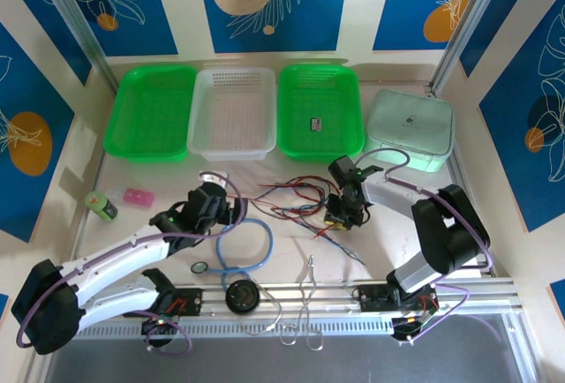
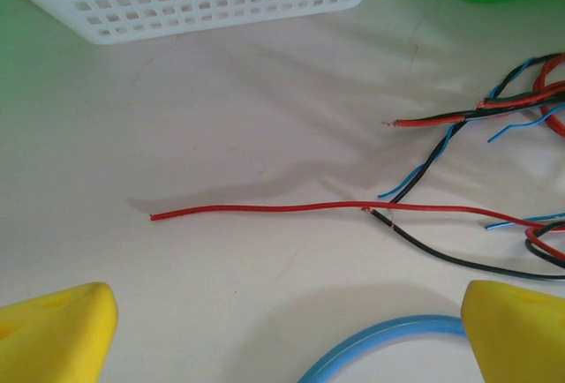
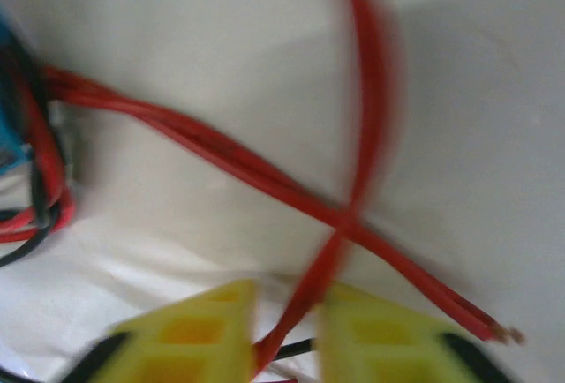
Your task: Untangle the cables
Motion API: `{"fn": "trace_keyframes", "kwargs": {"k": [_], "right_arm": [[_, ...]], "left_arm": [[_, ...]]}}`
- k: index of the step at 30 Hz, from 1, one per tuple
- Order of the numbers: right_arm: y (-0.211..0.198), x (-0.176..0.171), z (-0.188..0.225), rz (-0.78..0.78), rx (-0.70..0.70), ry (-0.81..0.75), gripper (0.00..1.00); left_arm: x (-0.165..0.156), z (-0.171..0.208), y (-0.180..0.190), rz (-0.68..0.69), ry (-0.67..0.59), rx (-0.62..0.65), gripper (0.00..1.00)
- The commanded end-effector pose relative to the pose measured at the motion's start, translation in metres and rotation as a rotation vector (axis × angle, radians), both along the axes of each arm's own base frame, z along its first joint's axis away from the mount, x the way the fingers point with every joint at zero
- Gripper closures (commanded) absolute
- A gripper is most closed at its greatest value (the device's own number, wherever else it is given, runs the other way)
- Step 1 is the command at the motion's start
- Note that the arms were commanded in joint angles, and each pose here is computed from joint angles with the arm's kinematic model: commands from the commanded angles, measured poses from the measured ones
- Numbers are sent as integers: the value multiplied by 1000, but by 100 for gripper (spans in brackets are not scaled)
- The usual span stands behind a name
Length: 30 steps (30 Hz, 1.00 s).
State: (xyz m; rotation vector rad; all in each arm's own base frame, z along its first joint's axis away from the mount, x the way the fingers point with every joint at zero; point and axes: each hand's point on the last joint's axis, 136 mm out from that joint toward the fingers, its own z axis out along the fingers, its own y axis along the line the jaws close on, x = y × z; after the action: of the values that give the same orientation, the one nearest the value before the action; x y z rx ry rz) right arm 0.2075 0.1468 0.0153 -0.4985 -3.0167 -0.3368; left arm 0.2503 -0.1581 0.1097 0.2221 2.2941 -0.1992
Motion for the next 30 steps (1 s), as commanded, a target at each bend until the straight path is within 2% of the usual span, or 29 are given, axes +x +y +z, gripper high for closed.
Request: {"fn": "trace_keyframes", "kwargs": {"k": [1,10,18,20,25,30], "right_arm": [[19,5,10,50,72,-21,100],[11,18,123,101,88,-264,100],[13,32,196,130,127,-433,100],[20,36,215,135,176,-490,100],[50,38,242,156,337,-515,100],[82,43,240,160,453,-496,100]], "left_arm": [[0,12,3,8,-14,48,1],[4,61,-13,-84,-78,22,1],[4,107,-49,-224,-98,-89,3],[2,116,-58,-262,-89,-119,4],[-7,135,-81,-358,-73,-199,8],[-17,149,-100,-443,-74,-284,13]]}}
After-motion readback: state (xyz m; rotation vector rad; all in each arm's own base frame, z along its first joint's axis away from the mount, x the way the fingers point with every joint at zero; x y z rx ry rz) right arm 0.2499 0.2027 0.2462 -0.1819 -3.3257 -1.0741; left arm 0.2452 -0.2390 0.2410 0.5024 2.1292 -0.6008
